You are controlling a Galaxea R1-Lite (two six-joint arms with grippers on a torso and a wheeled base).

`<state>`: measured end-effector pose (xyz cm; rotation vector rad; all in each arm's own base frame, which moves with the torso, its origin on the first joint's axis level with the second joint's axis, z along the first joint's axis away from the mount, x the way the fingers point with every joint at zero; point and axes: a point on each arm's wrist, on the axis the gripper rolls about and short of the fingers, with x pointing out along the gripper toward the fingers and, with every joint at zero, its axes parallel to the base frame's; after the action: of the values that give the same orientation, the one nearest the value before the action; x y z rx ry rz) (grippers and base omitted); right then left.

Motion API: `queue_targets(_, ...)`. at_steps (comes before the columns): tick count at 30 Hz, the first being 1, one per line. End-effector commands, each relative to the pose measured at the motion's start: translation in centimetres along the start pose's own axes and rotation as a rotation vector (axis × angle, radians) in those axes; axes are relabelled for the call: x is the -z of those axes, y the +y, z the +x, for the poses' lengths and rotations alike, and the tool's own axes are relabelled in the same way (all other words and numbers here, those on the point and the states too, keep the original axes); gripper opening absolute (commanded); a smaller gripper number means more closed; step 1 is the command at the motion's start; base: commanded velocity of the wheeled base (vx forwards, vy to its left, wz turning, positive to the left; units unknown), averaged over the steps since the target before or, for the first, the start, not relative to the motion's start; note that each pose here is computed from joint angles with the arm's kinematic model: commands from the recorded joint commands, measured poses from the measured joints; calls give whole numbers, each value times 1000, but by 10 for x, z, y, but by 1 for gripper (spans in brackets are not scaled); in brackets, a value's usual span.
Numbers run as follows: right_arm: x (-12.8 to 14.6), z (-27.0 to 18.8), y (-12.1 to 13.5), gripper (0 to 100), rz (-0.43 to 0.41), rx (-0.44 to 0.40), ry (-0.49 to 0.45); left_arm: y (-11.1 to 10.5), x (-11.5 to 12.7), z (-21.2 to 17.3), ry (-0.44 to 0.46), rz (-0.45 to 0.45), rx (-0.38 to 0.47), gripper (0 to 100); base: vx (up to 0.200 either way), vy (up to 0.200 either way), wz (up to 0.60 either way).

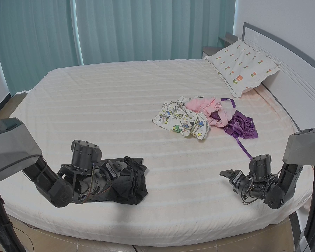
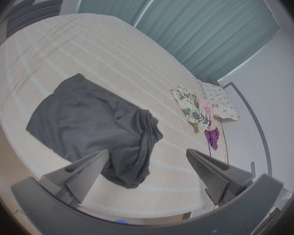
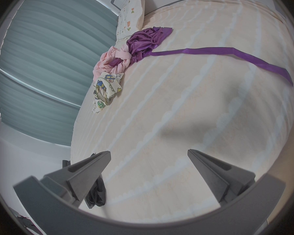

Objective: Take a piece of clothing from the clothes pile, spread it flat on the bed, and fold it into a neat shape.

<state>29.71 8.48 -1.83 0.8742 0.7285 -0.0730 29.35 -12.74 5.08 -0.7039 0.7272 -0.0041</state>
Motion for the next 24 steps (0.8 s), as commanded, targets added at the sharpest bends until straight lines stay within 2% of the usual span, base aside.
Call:
queue_targets(1, 2, 0, 0, 100, -4, 0, 6, 20, -4, -10, -16, -43, -22, 100, 0, 0, 0)
queue_targets(7, 2, 0, 0, 100, -4, 0, 6, 36, -12, -3, -74, -153, 15, 100, 0, 0, 0)
queue_targets(11, 3, 2, -1, 100, -5, 4, 10, 45, -13, -4, -25, -191, 49, 100, 0, 0, 0)
queue_targets(24, 11, 2, 0, 100, -20, 8, 27, 73, -33, -8, 15, -268, 60, 100, 0, 200, 0)
